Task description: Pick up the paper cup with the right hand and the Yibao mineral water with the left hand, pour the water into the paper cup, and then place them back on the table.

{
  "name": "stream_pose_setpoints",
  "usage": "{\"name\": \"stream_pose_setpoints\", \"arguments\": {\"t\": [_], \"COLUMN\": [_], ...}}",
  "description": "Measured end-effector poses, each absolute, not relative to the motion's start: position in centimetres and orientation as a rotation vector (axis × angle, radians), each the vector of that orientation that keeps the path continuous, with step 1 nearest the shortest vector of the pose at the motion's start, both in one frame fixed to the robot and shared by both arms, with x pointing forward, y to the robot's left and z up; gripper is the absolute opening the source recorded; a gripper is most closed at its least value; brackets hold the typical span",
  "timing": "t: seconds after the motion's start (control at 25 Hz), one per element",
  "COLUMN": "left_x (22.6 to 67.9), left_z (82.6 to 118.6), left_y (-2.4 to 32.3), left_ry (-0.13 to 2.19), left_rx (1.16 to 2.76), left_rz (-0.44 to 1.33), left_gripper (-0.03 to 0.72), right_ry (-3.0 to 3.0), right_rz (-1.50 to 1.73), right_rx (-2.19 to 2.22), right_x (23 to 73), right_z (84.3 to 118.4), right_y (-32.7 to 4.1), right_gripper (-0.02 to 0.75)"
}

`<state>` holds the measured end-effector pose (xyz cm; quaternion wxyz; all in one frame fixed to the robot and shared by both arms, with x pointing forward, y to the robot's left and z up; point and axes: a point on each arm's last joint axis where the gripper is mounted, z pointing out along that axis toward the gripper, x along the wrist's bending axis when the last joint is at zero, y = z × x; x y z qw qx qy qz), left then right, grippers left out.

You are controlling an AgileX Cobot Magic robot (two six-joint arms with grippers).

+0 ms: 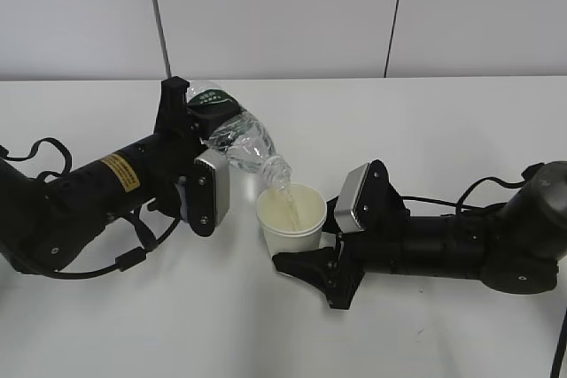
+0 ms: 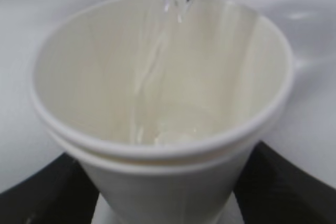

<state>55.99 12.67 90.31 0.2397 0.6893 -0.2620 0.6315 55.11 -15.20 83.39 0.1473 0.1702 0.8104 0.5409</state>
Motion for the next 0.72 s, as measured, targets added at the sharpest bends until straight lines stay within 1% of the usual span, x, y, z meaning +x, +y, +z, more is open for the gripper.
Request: {"name": "stream_pose_setpoints", "arguments": {"t": [0.72], "left_x": [55.99], "left_z": [90.36], "left_y": [12.66], "left_ry": [-0.758], "left_rx": [1.879], "left_rz": [1.757], "left_gripper": [0.322], "right_ry": [2.352], "right_rz": [1.567], "right_rx": [0.446], "right_x": [54.86], "right_z": [83.38], "right_y": [-15.09], "right_gripper": [0.553]}}
